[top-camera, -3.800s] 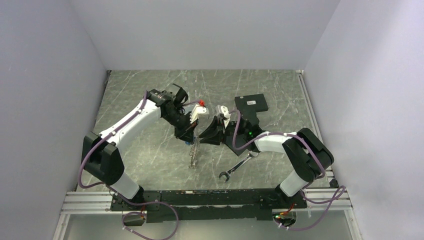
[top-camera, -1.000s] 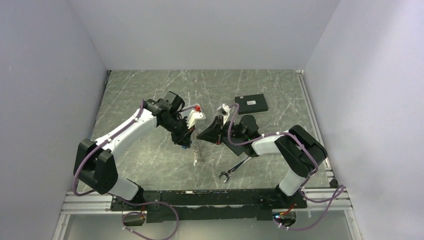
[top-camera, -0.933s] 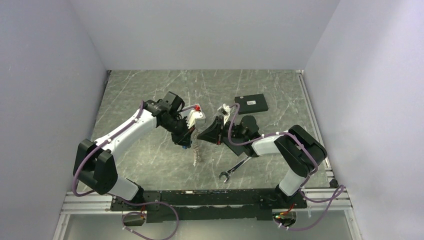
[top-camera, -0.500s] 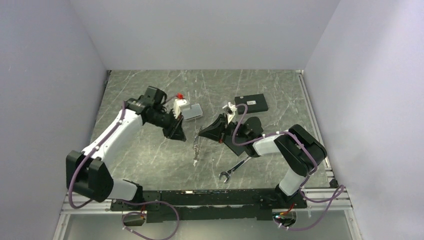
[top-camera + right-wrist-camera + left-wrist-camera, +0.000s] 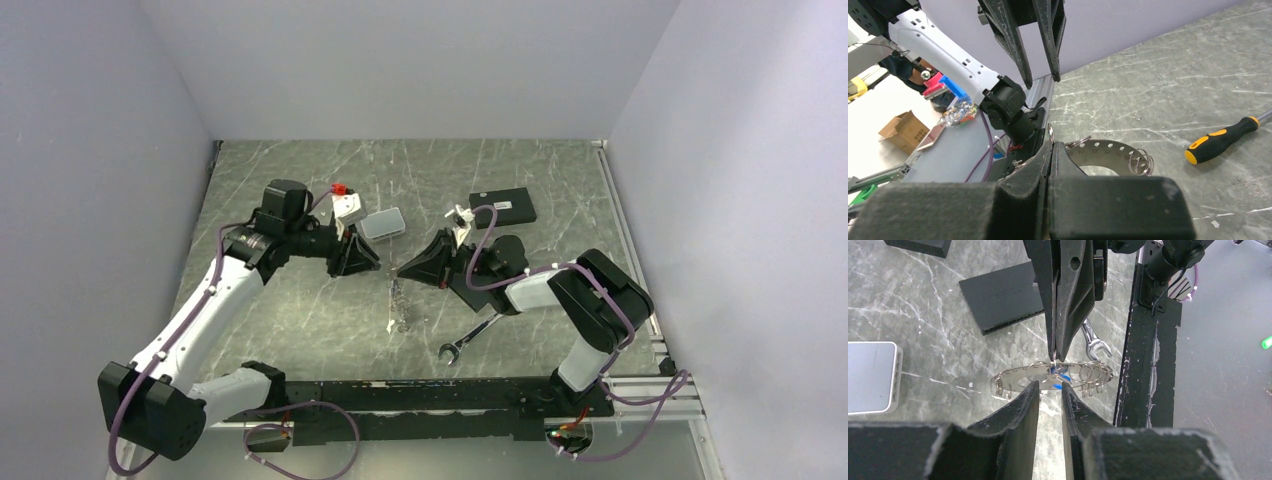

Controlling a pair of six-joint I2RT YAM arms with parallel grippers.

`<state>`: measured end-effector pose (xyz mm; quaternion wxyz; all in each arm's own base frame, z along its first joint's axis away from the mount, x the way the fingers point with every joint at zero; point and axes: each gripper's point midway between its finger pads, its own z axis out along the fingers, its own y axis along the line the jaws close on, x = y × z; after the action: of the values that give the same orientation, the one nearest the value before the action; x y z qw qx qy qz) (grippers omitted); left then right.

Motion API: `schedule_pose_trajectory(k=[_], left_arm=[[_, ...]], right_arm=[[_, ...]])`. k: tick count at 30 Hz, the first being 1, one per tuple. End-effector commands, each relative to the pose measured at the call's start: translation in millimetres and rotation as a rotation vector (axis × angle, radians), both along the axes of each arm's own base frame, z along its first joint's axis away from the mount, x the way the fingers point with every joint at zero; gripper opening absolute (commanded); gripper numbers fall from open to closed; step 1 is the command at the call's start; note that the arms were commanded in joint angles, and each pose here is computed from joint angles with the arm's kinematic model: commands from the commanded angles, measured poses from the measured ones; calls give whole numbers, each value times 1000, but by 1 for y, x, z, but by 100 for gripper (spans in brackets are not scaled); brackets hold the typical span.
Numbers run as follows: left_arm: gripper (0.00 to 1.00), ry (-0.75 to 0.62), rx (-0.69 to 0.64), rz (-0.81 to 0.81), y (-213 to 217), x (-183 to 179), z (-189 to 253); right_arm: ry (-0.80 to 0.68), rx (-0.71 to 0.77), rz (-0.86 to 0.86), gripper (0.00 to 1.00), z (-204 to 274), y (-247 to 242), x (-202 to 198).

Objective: Remove the keys from the keyring
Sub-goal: Remove the key from the keyring.

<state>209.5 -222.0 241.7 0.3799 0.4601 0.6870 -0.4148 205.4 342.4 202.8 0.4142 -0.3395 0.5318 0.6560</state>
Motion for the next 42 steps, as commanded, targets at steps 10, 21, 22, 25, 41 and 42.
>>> schedule_pose_trajectory(k=[10,21,22,25,41,42], left_arm=[[27,43,-49,-90,-27,-18,-10],[20,76,-32,-25,-32,-9,-24],[18,80,-32,-19,-31,-8,-24],[13,83,-36,-6,-31,-7,-23],[27,158,-89,48,-20,-14,-23],[27,156,-99,35,-22,-14,-22]], right_arm=[[-156,134,36,0,38,-5,-13],[-160,133,45,0,38,-4,-16],[-159,133,47,0,37,-4,-17],[-157,132,46,0,36,-3,-17],[-134,137,32,0,38,-4,-14],[-133,137,32,0,38,-4,-14]])
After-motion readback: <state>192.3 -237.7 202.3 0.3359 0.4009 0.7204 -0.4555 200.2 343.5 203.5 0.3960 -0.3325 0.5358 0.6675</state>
